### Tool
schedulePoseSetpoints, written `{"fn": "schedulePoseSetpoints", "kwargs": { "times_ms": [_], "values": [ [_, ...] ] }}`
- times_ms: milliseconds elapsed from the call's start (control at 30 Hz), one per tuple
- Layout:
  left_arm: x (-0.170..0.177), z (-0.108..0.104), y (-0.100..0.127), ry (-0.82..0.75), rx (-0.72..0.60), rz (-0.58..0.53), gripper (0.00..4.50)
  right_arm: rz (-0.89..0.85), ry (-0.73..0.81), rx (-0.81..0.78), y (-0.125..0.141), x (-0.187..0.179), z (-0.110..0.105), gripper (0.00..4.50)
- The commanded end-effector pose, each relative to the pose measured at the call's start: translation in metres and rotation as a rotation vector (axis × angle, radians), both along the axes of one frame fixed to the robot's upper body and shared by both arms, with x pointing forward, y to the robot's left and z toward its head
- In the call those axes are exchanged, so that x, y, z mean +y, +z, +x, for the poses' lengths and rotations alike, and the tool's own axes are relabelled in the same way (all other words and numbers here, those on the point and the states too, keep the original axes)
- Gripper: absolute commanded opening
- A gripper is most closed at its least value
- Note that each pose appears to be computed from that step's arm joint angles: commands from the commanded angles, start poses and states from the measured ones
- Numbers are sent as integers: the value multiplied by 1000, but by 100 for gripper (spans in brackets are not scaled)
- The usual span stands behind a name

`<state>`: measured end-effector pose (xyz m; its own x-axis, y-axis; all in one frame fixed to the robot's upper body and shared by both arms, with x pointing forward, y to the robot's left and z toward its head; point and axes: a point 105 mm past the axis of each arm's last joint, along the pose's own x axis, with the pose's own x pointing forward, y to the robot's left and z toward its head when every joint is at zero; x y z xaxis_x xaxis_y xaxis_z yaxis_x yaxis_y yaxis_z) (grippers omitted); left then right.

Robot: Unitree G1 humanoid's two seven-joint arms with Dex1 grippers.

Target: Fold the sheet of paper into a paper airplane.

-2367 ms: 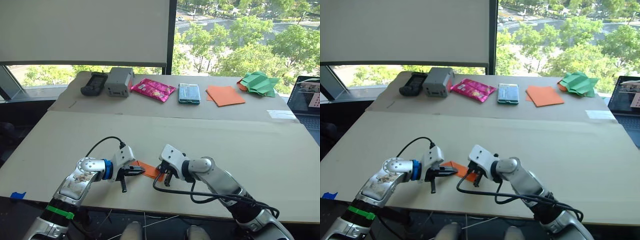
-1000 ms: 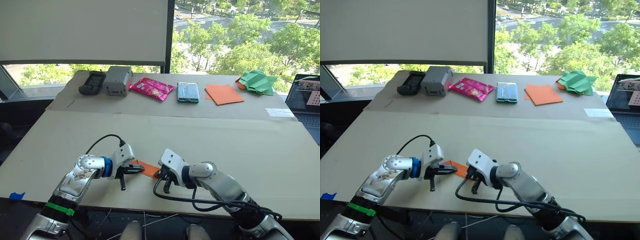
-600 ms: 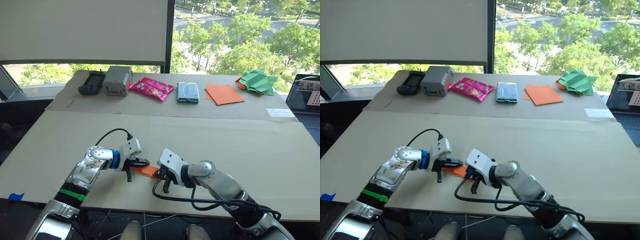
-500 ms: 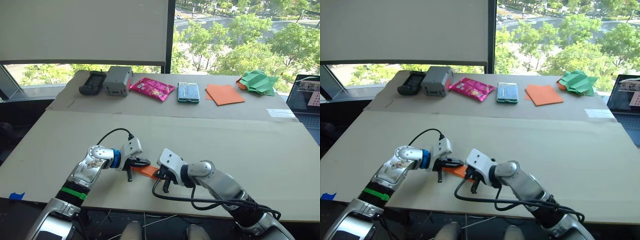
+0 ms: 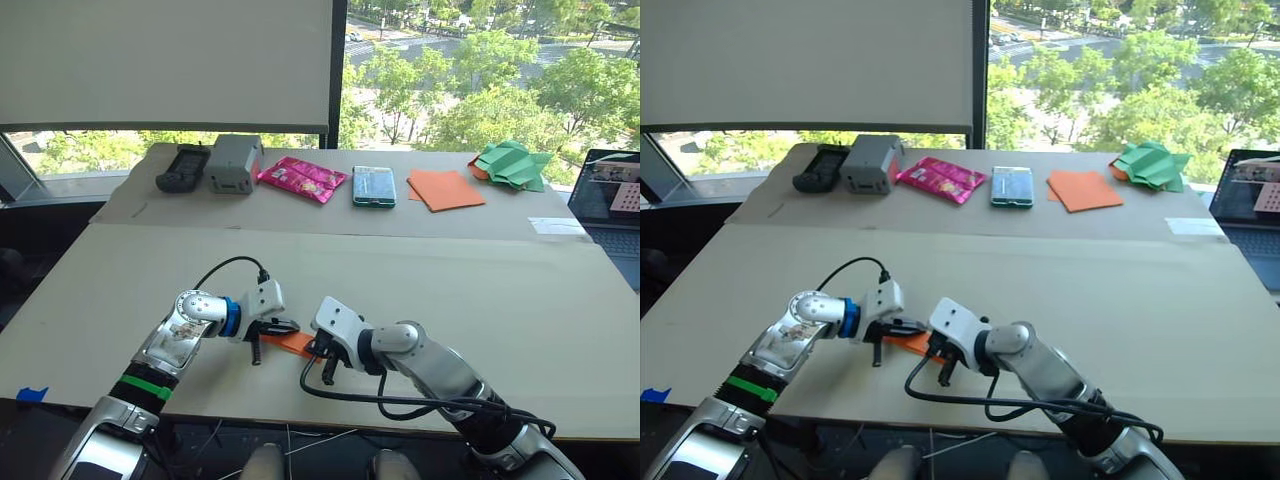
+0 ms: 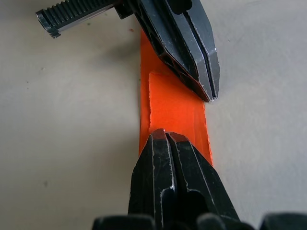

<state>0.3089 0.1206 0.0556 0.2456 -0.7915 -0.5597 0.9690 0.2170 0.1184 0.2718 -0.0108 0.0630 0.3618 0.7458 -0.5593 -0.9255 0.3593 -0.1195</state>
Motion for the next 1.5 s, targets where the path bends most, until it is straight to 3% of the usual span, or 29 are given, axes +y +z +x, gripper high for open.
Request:
{"fn": "schedulePoseSetpoints", "kwargs": {
  "times_ms": [33, 767, 1067, 1333, 1433, 1500],
  "values": [
    [30, -15, -37, 48, 124, 125, 0, -78, -50, 55, -19, -12, 1, 6],
    [85, -31, -48, 209, 172, 180, 0, -95, -37, 54, -21, -14, 0, 6],
    [87, -29, -48, 229, 163, 172, 0, -96, -32, 46, -20, -14, 0, 6],
    [86, -18, 1, 316, 77, -32, 0, 73, 22, -78, 27, -11, -6, 6],
    [82, -29, 34, 350, 73, -178, 0, 152, 55, -177, 52, -20, -17, 6],
    [78, -40, 44, 350, 91, -224, 0, 170, 62, -195, 58, -26, -25, 6]
  ]
}}
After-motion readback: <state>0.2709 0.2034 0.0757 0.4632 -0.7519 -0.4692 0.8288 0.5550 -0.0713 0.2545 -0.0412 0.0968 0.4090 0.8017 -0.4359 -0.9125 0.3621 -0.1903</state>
